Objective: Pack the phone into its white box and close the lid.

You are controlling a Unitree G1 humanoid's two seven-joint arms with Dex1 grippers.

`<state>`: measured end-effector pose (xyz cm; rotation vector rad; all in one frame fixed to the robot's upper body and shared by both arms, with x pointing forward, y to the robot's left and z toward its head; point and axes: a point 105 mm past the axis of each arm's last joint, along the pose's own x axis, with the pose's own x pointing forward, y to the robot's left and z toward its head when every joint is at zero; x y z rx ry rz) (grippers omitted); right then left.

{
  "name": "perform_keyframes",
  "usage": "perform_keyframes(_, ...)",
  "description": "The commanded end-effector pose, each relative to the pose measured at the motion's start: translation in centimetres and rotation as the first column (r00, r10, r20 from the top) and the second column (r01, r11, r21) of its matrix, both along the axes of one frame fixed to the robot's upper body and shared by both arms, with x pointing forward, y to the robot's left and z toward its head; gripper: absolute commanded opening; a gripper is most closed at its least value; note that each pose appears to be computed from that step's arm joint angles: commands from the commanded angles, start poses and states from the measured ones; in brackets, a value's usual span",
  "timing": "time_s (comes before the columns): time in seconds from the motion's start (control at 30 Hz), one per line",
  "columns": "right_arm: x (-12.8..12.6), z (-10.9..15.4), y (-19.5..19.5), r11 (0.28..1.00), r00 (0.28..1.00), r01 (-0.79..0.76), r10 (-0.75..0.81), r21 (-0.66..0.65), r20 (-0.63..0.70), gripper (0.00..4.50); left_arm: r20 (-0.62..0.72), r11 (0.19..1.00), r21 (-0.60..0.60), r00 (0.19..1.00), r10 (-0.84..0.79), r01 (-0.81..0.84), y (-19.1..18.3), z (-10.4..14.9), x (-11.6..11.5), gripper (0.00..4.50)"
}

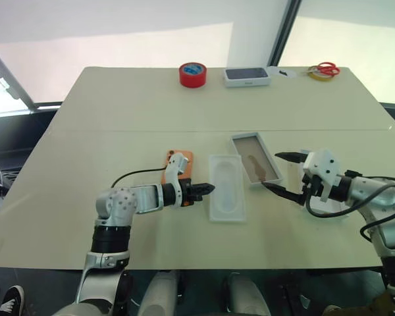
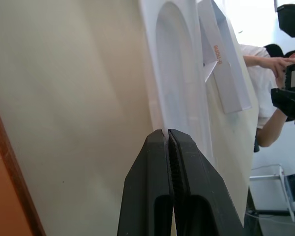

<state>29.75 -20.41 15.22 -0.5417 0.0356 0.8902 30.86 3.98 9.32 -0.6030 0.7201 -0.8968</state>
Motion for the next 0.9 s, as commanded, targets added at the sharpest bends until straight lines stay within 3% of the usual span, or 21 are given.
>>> perform_keyframes(0.03,-0.1,-0.2,0.5,0.997,0.999,-0.046,0.047,-0.056,0.023,4.50,-0.033,0.994,-0.062,0.996,0.084,-0.086,0.8,0.5,1.0,0.06)
perform_keyframes(0.13,-0.1,-1.5,0.7,0.986,0.994,-0.109,0.108,-0.126,-0.011,4.50,0.070,0.985,-0.075,0.984,0.162,-0.157,1.6,2.8,2.5,0.06)
perform_keyframes(0.43,2.0,-3.4,0.7,0.942,0.966,-0.253,0.233,-0.218,-0.115,4.50,-0.032,0.949,-0.223,0.974,0.222,-0.224,2.9,4.7,3.2,0.06)
perform_keyframes(0.57,2.3,-5.1,0.0,0.917,0.940,-0.314,0.265,-0.247,-0.214,3.27,-0.022,0.928,-0.253,0.960,0.279,-0.275,3.6,5.5,3.5,0.00)
perform_keyframes(0.77,3.1,-5.1,0.2,0.915,0.928,-0.338,0.284,-0.223,-0.240,0.19,0.004,0.910,-0.263,0.943,0.332,-0.319,4.2,6.0,3.6,0.00)
perform_keyframes(0.9,2.8,-5.3,1.7,0.910,0.916,-0.373,0.330,-0.182,-0.227,0.09,0.000,0.886,-0.289,0.925,0.380,-0.364,4.4,6.8,4.3,0.00)
